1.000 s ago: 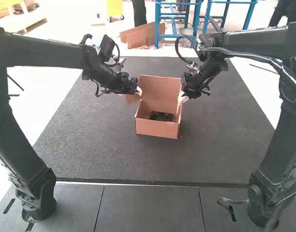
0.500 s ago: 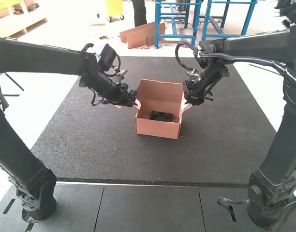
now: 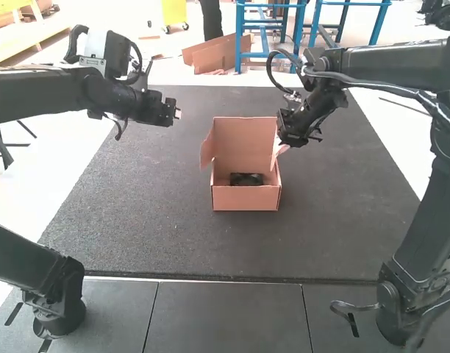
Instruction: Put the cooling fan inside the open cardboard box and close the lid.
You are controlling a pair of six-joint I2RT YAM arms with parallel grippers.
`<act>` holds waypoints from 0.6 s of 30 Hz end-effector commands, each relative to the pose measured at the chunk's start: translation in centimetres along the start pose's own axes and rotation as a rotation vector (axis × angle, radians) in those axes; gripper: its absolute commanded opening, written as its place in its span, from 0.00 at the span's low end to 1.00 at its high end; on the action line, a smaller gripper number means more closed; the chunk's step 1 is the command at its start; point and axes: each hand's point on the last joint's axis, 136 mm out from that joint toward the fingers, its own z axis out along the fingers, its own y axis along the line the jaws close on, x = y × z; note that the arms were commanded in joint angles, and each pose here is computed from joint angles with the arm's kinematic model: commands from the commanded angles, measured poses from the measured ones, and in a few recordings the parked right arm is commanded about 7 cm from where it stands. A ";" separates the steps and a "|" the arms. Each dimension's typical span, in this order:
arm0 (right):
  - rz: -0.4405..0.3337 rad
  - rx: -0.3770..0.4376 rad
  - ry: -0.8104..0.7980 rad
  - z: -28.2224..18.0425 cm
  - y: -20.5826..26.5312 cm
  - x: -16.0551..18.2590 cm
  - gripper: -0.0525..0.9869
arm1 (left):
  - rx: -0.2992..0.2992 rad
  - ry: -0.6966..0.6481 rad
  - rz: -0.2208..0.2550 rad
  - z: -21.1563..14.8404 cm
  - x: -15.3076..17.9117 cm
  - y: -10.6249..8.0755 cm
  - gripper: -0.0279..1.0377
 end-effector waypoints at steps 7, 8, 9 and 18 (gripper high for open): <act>-0.022 -0.001 -0.139 -2.5 0.6 -3.6 0.04 | -0.006 0.011 0.053 1.4 1.2 -0.9 0.94; -0.023 -0.002 -0.141 -2.5 0.6 -3.6 0.04 | 0.002 0.008 0.058 1.6 1.1 -1.2 0.94; -0.024 -0.002 -0.145 -2.6 0.7 -3.8 0.04 | 0.010 0.006 0.063 1.8 1.1 -1.6 0.94; -0.035 -0.011 -0.173 -2.9 0.9 -4.5 0.04 | 0.051 0.014 0.089 4.3 1.3 -3.8 0.94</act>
